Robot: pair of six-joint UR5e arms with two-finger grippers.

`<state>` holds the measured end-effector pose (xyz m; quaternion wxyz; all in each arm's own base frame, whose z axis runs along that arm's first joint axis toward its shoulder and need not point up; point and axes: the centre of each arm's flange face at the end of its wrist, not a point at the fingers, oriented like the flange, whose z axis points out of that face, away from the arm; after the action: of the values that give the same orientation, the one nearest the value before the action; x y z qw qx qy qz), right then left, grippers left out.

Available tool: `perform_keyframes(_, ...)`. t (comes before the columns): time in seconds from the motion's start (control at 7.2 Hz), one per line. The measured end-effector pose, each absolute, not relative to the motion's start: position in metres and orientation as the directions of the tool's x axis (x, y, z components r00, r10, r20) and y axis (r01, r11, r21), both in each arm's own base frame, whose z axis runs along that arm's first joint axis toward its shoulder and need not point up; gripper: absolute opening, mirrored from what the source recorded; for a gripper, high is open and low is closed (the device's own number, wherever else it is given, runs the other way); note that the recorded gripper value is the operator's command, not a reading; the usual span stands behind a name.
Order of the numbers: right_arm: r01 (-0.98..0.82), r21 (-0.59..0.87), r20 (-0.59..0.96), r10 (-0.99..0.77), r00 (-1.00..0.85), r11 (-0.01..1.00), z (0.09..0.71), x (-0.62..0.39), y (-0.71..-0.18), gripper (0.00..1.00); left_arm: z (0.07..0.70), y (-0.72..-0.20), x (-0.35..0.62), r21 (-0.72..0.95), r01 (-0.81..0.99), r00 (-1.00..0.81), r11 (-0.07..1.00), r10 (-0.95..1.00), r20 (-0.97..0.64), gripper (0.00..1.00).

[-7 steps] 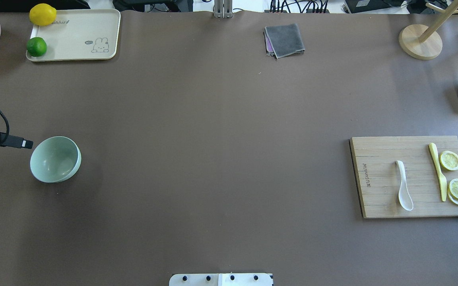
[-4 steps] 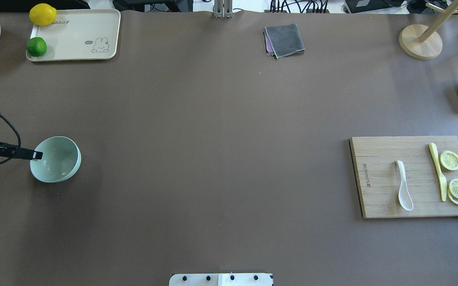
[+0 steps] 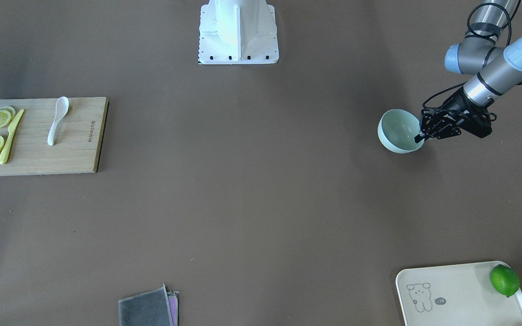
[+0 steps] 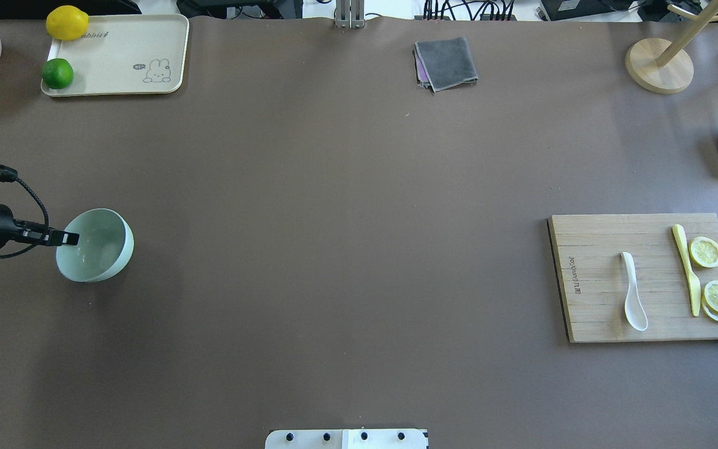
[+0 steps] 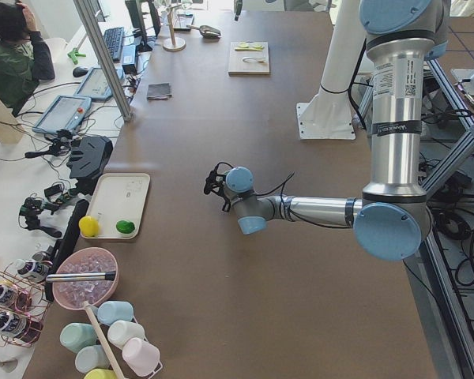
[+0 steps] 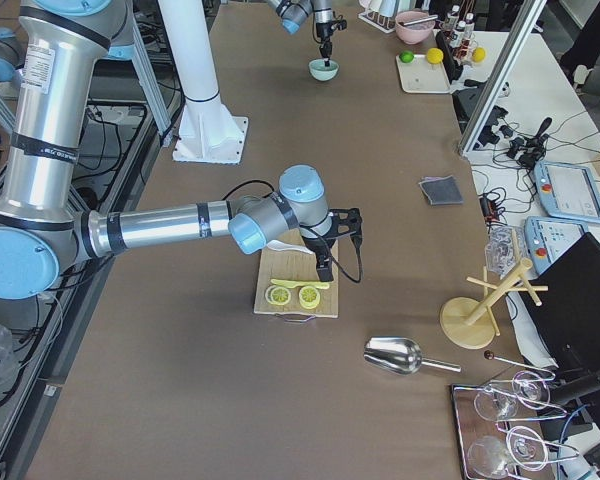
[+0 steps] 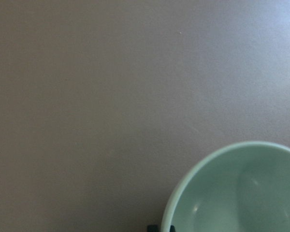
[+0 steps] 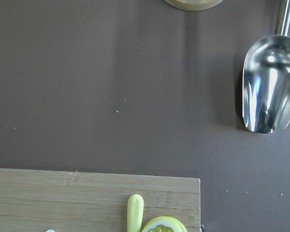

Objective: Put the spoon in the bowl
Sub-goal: 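Push the pale green bowl with the left gripper toward the table center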

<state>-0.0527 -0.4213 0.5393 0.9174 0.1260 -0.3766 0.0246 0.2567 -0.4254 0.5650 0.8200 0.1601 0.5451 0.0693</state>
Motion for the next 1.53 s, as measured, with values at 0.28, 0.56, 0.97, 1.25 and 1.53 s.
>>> perform_keyframes(0.28,-0.141,0.211,0.697,-0.048,0.715,0.967,0.54,-0.053,-0.421,1.0,0.509,-0.436,0.28,0.298,0.107,0.32,0.948,0.251,-0.914,0.0)
perform_keyframes(0.56,-0.141,0.209,0.698,-0.047,0.715,0.968,0.54,-0.053,-0.42,1.0,0.426,-0.453,0.348,0.241,0.132,0.244,0.962,0.204,-0.948,0.0)
perform_keyframes(0.97,-0.141,0.208,0.696,-0.045,0.717,0.968,0.542,-0.052,-0.42,1.0,0.3,-0.445,0.488,0.185,0.174,0.301,0.967,0.127,-0.945,0.0)
perform_keyframes(1.25,-0.141,0.207,0.696,-0.044,0.717,0.968,0.542,-0.053,-0.42,1.0,0.253,-0.43,0.541,0.183,0.18,0.386,0.967,0.102,-0.917,0.69)
perform_keyframes(1.53,-0.141,0.207,0.696,-0.044,0.716,0.968,0.542,-0.053,-0.421,1.0,0.25,-0.426,0.55,0.187,0.179,0.413,0.966,0.099,-0.905,0.96)
